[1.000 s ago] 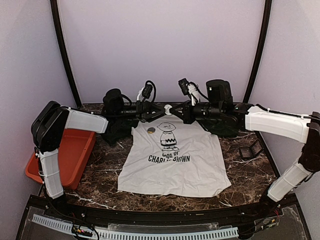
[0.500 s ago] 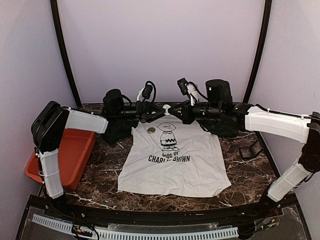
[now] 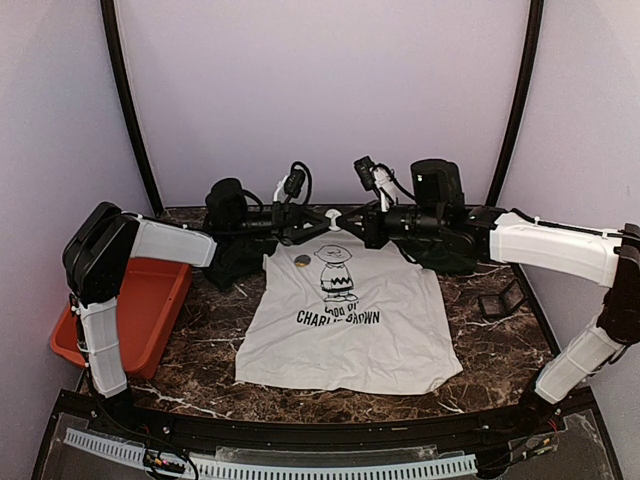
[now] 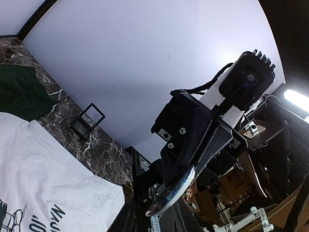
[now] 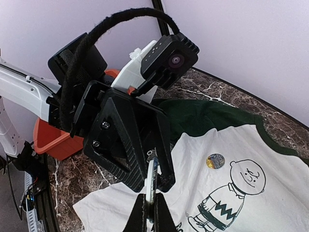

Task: Pin the brooch onto the clothing
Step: Open the brooch at the center of the board.

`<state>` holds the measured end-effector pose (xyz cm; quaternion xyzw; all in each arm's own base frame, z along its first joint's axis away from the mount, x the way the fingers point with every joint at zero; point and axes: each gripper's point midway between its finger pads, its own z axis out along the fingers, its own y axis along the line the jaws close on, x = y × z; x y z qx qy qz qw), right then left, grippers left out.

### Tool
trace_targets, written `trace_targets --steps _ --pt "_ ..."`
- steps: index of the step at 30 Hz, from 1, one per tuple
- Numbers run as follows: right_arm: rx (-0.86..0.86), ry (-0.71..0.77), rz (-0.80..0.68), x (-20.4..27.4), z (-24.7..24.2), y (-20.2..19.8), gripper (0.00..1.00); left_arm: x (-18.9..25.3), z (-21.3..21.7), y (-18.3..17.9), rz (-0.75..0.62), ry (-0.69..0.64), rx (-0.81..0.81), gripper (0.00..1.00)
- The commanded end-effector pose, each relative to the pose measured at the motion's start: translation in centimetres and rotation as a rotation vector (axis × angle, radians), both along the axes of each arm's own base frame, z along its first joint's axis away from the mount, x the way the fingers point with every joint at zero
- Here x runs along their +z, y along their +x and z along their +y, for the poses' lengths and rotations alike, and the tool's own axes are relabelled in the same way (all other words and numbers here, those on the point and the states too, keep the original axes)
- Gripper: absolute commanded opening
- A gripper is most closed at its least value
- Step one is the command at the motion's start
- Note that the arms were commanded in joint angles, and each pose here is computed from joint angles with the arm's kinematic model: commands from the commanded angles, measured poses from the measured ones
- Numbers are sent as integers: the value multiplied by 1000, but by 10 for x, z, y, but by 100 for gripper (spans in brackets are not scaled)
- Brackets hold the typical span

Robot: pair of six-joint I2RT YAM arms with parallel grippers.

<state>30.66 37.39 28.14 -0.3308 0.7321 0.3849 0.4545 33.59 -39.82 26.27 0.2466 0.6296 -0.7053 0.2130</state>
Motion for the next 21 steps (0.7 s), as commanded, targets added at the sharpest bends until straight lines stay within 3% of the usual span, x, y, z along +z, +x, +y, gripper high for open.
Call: trace_targets --steps 1,14,21 --pt "28 30 -55 21 9 -8 0 -6 -2 -5 1 7 -30 23" --pt "18 9 -63 14 13 -2 0 -2 -10 -12 -1 -10 -73 5" --pt "22 -4 -51 6 16 -2 0 6 -12 -16 -12 -32 -94 6"
